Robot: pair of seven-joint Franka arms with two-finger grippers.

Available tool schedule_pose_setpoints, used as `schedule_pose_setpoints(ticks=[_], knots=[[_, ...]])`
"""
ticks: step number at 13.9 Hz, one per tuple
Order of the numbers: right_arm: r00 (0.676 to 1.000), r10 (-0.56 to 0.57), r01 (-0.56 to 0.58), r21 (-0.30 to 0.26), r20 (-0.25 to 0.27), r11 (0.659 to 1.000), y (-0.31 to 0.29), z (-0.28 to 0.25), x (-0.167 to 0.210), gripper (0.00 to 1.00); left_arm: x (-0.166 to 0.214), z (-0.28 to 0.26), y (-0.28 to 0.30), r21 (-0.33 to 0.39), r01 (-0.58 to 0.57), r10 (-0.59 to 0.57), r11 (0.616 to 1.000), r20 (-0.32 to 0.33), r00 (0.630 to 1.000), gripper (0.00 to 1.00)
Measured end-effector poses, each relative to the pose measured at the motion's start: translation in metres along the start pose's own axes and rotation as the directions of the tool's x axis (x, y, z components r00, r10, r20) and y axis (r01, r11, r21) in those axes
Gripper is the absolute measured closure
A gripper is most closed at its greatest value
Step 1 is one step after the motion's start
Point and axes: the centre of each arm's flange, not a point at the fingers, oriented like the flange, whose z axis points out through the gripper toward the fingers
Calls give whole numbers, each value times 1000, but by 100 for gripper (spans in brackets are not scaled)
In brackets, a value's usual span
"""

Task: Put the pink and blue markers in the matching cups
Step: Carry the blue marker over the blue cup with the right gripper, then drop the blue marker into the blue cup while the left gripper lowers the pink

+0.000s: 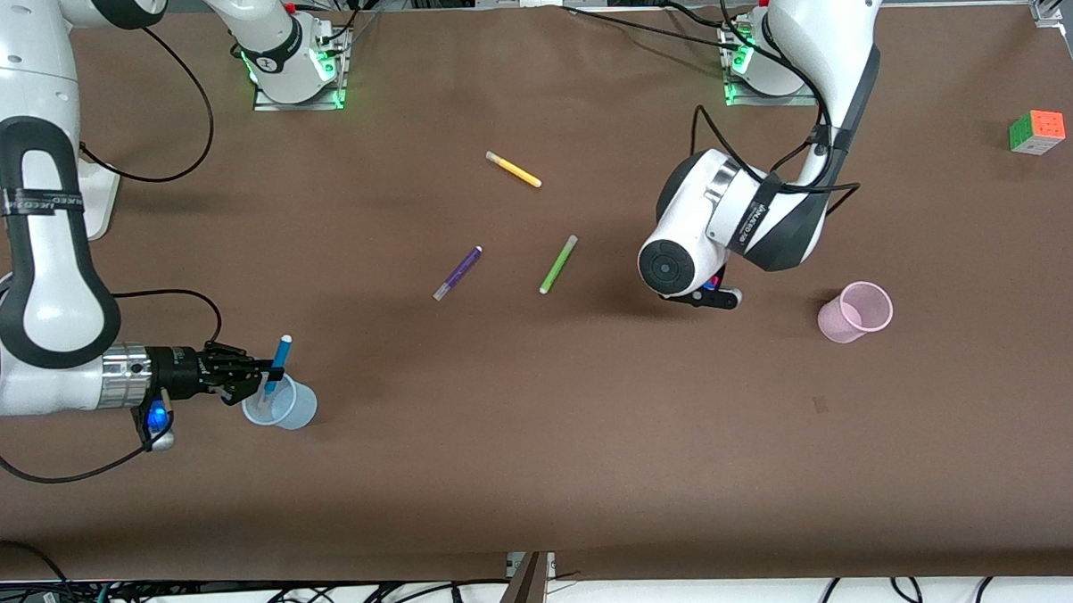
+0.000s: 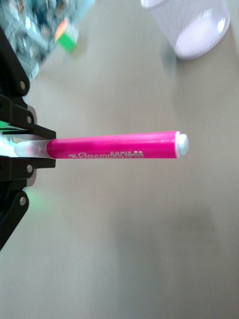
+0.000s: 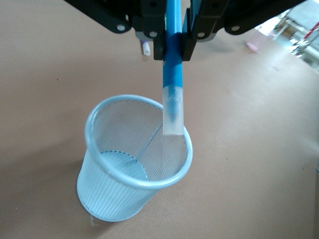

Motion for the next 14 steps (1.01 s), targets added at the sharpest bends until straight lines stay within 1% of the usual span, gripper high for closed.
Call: schedule_pose_setpoints(ticks=[2, 3, 6, 7, 8, 10, 11, 13, 14], knots=[[1000, 13, -13, 23, 20, 1000, 12, 2, 10, 83, -1, 6, -20, 110, -63, 58, 992, 42, 997, 82], [999, 14, -15, 37, 35, 999, 17, 5, 14, 83, -2, 8, -30, 167, -105, 95, 980, 69, 993, 82], [997, 21, -27, 82, 77, 996, 34, 8, 27, 83, -2, 8, -54, 290, -269, 236, 918, 144, 961, 82], [996, 23, -30, 86, 83, 996, 37, 8, 28, 79, 0, 9, -64, 312, -313, 273, 897, 166, 948, 82], [996, 23, -30, 88, 86, 996, 38, 7, 29, 69, 3, 11, -78, 319, -349, 302, 881, 189, 934, 82], [996, 18, -26, 91, 87, 996, 36, 7, 28, 48, 9, 22, -118, 311, -400, 338, 862, 236, 911, 82], [996, 15, -23, 92, 86, 995, 34, 6, 27, 42, 12, 28, -140, 311, -422, 351, 851, 260, 899, 82], [996, 1, -9, 95, 86, 995, 29, 1, 24, 42, 15, 39, -169, 280, -483, 400, 830, 304, 865, 82], [996, -17, 8, 97, 91, 995, 21, -7, 20, 42, 15, 41, -175, 277, -504, 416, 818, 321, 851, 82]])
